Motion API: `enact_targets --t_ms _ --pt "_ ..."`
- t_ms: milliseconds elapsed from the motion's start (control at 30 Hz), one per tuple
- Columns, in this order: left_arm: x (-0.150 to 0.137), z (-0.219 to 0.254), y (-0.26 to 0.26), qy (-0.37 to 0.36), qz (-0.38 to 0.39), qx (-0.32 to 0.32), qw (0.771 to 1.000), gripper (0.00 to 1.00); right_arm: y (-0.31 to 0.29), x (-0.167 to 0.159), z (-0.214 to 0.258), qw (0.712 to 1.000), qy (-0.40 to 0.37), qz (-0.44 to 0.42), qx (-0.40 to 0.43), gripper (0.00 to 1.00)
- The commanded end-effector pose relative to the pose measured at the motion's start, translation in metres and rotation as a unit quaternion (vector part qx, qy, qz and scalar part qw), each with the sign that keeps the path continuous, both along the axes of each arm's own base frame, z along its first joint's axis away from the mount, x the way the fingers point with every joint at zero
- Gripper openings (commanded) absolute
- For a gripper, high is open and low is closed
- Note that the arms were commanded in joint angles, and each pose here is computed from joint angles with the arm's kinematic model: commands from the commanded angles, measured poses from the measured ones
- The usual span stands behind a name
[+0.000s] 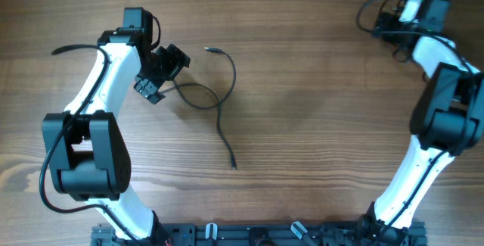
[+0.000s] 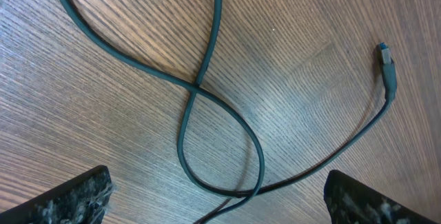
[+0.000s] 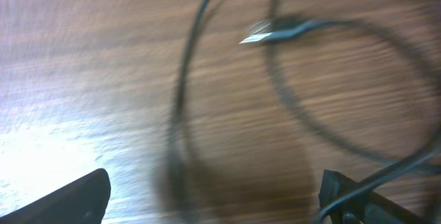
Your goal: Untangle cables
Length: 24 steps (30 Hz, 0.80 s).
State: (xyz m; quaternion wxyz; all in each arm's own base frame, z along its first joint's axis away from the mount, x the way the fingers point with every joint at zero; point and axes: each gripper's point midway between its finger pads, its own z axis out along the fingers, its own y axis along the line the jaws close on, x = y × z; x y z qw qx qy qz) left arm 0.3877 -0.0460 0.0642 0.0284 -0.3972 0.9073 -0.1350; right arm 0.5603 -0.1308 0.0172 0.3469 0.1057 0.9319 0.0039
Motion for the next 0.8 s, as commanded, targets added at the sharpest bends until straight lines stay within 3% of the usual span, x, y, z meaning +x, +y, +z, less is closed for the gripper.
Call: enact_targets --t_ms 0,133,300,367,467,567,700,767 --pt "0.000 -0.001 -0.001 0.001 -0.005 0.007 1.000 1.00 -0.001 0.009 0.041 0.993 -0.013 -0.038 -0.112 1.00" --pt "0.000 -0.001 -0.001 0.001 -0.005 0.007 1.000 1.00 -0.016 0.008 0.130 0.975 -0.082 -0.102 -0.182 1.00" --pt "0.000 -0.001 -0.001 0.001 -0.005 0.007 1.000 1.00 -0.018 -0.008 0.215 0.962 -0.149 -0.124 -0.192 1.00" --pt "0.000 -0.001 -0.001 0.001 -0.005 0.007 1.000 1.00 0.002 -0.015 0.234 0.968 -0.157 -0.094 -0.174 1.00" --pt "0.000 -0.001 -0.001 0.001 -0.005 0.007 1.000 1.00 0.047 -0.019 0.225 0.983 -0.138 -0.011 -0.118 1.00" --pt "0.000 -0.001 -0.001 0.001 -0.005 0.007 1.000 1.00 0.134 -0.036 0.194 0.989 -0.082 0.110 0.054 1.00" --pt "0.000 -0.001 -0.001 0.001 -0.005 0.007 1.000 1.00 0.242 -0.079 0.165 0.942 -0.004 0.241 0.232 1.00" --pt "0.000 -0.001 -0.001 0.001 -0.005 0.007 1.000 1.00 0.282 -0.097 0.139 0.929 0.031 0.279 0.241 1.00"
